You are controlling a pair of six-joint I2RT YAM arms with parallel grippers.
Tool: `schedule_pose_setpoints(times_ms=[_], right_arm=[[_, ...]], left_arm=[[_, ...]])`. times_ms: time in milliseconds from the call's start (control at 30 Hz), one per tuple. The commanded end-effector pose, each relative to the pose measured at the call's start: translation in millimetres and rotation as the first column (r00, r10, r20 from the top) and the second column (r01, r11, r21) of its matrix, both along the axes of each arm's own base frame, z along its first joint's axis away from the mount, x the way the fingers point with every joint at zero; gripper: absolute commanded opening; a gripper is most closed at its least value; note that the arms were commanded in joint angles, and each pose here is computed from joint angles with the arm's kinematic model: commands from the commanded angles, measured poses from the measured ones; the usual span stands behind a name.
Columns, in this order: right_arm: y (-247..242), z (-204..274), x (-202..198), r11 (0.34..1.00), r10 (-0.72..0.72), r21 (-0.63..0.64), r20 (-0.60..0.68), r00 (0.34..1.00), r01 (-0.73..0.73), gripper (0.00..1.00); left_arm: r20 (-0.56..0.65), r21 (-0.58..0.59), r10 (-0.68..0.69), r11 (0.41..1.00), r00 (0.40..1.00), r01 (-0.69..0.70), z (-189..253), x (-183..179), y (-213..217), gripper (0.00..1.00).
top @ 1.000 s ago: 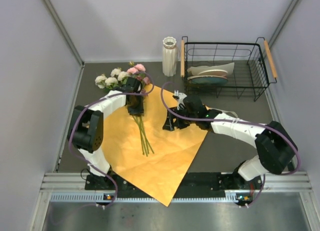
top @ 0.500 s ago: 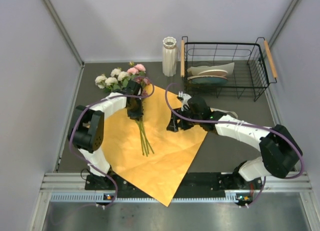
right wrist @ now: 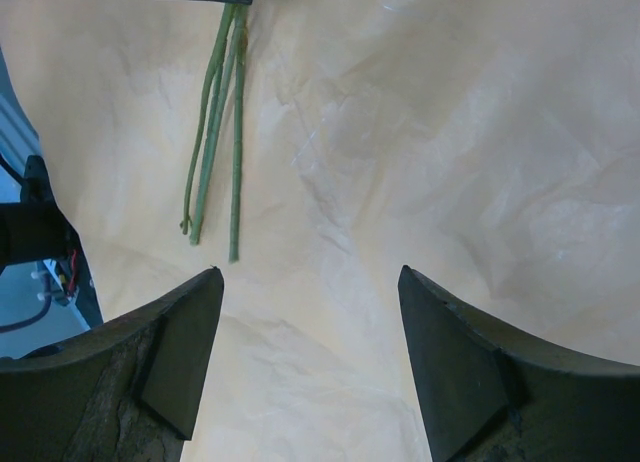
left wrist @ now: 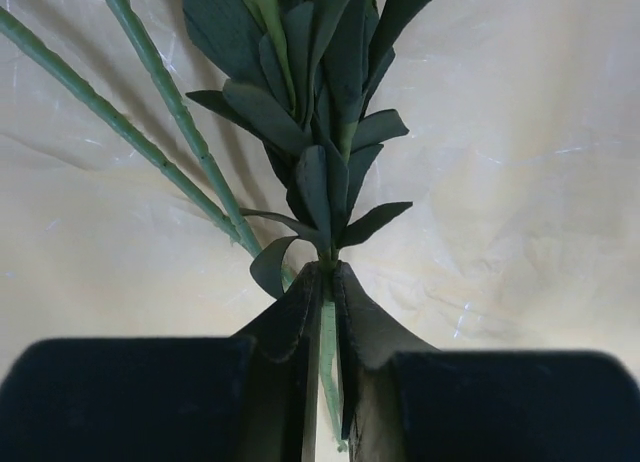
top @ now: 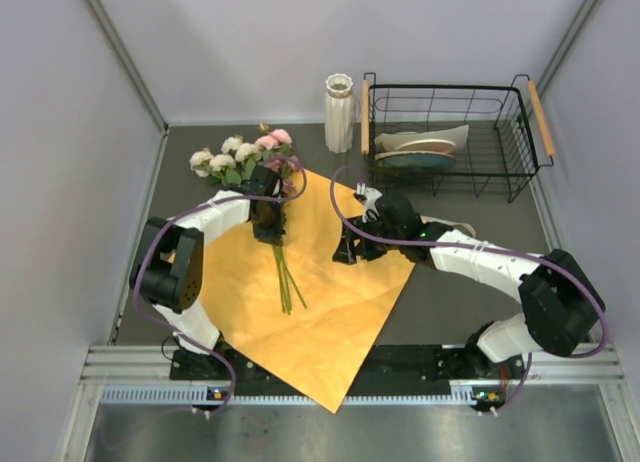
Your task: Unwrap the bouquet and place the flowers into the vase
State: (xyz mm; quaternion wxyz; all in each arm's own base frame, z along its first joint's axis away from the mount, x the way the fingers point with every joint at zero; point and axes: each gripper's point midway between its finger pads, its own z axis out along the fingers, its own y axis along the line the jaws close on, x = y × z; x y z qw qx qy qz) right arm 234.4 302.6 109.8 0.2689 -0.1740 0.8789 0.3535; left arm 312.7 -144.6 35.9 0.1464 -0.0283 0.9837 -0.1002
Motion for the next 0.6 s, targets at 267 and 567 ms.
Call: schedule_pose_setpoints(times_ms=[267, 567], right_arm=[[4.4, 16.4, 4.9, 0.999, 0.006, 0.050, 0.033, 0.999, -0.008, 0.73], [5.7, 18.8, 5.6, 0.999, 0.009, 0.051, 0.036, 0.999, -0.011, 0.73]], left_arm=[[0.105, -0.061, -0.014, 0.998, 0.994, 0.020, 38.1, 8.8, -9.9, 0.00], [0.106, -0.062, -0.026, 0.998, 0.994, 0.032, 39.6, 10.3, -11.1, 0.15]])
